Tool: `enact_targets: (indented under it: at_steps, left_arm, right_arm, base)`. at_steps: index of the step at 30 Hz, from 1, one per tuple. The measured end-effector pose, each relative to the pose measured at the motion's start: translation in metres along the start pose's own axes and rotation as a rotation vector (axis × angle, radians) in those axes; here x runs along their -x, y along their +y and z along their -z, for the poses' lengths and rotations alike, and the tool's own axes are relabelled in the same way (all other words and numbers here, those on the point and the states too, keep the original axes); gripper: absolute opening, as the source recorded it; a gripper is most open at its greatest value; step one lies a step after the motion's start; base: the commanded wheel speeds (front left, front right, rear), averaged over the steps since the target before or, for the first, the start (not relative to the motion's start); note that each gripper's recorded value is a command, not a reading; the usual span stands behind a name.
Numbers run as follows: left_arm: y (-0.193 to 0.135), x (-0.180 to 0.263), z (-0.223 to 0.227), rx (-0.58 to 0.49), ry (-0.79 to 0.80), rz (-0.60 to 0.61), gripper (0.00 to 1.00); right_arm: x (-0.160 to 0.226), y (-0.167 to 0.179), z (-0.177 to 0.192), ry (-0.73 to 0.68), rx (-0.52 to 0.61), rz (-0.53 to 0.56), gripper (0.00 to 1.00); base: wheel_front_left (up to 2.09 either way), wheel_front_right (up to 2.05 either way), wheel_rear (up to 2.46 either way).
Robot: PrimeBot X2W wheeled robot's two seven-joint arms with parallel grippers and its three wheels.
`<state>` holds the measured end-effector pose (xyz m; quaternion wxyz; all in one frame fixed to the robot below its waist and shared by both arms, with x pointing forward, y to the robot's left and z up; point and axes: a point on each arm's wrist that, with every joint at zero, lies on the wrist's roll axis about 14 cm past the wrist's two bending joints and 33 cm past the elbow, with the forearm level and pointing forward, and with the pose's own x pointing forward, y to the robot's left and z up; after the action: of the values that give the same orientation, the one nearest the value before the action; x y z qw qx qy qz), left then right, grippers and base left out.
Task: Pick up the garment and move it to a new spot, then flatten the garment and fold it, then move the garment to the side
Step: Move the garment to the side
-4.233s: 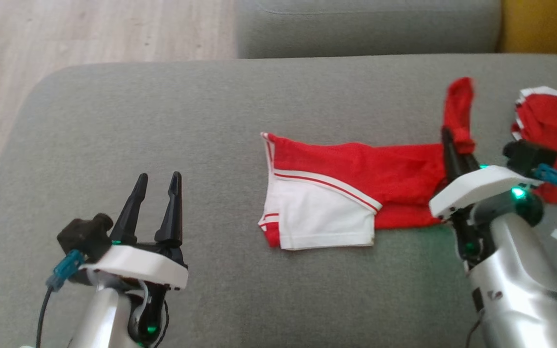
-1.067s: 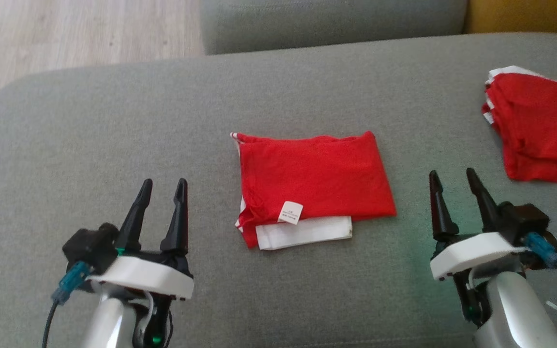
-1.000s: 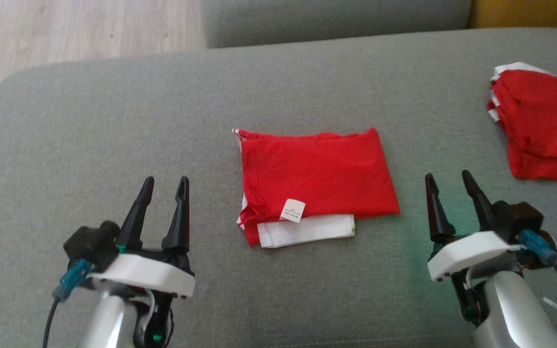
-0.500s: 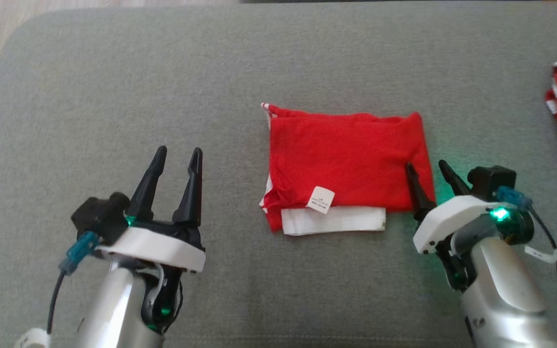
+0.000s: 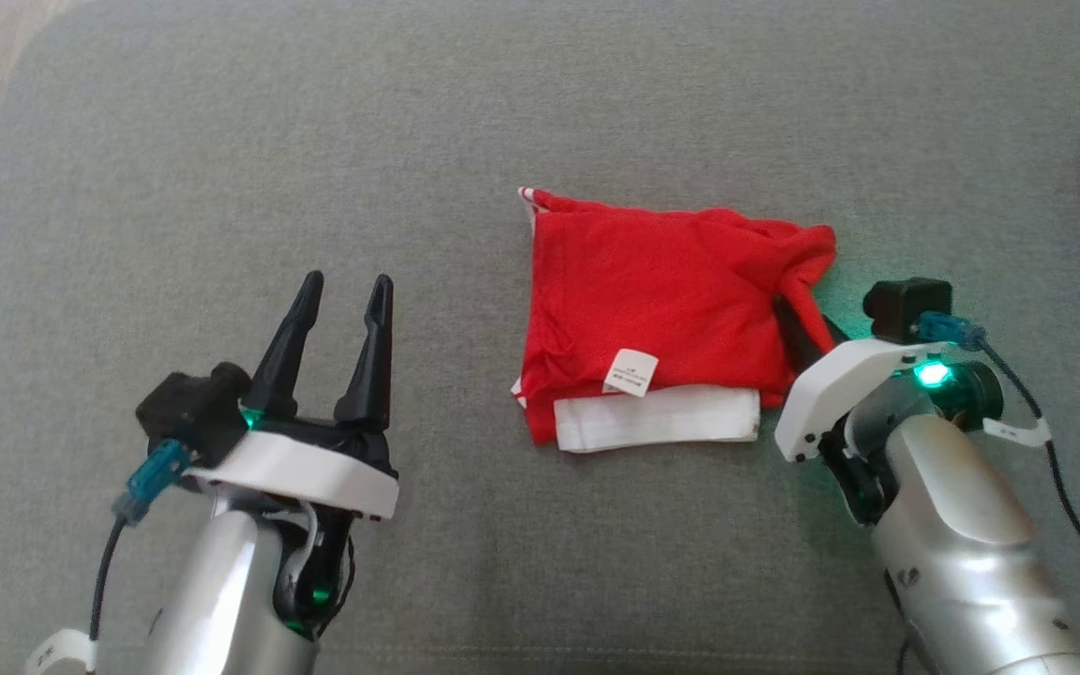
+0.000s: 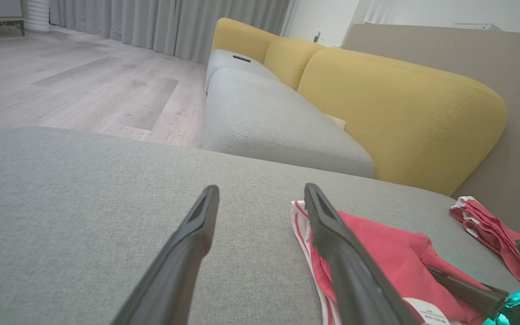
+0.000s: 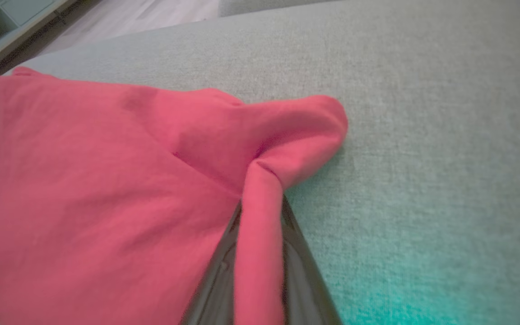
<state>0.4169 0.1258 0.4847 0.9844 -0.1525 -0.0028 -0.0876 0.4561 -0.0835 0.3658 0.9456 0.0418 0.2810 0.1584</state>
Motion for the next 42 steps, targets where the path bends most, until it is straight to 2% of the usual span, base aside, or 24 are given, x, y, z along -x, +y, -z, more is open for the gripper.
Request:
enact_targets:
  at_steps: [5,12,13,18,23,28,36,42]
  left_arm:
    - [-0.008,-0.004,-0.003,0.003,-0.01,0.025,1.0]
    - [-0.037,-0.015,-0.005,0.009,-0.022,0.111,1.0]
    - [-0.037,-0.015,-0.005,0.009,-0.022,0.111,1.0]
    - [-0.072,-0.026,-0.004,0.022,-0.025,0.215,1.0]
    - [-0.11,-0.044,-0.011,0.034,-0.057,0.332,1.0]
    - [-0.125,-0.056,-0.003,0.051,-0.047,0.38,1.0]
    - [-0.123,-0.069,0.021,0.063,-0.001,0.386,1.0]
    - [-0.11,-0.075,0.034,0.063,0.025,0.361,1.0]
  right_arm:
    - [0.01,-0.007,-0.01,-0.061,0.11,0.008,0.0]
    - [0.041,-0.054,-0.043,-0.18,0.344,0.085,0.0]
    - [0.041,-0.054,-0.043,-0.18,0.344,0.085,0.0]
    - [0.068,-0.09,-0.084,-0.263,0.466,0.159,0.0]
    - [0.095,-0.137,-0.104,-0.242,0.563,0.261,0.0]
    - [0.112,-0.184,-0.115,-0.188,0.605,0.362,0.0]
    - [0.138,-0.265,-0.131,-0.12,0.586,0.573,0.0]
    - [0.128,-0.289,-0.111,-0.044,0.546,0.617,0.0]
  base:
    - [0.0,0.0,0.0]
    - [0.0,0.0,0.0]
    - [0.0,0.0,0.0]
    - [0.0,0.0,0.0]
    - [0.0,0.0,0.0]
    - [0.0,0.0,0.0]
    - [0.0,0.0,0.0]
    - [0.0,0.0,0.0]
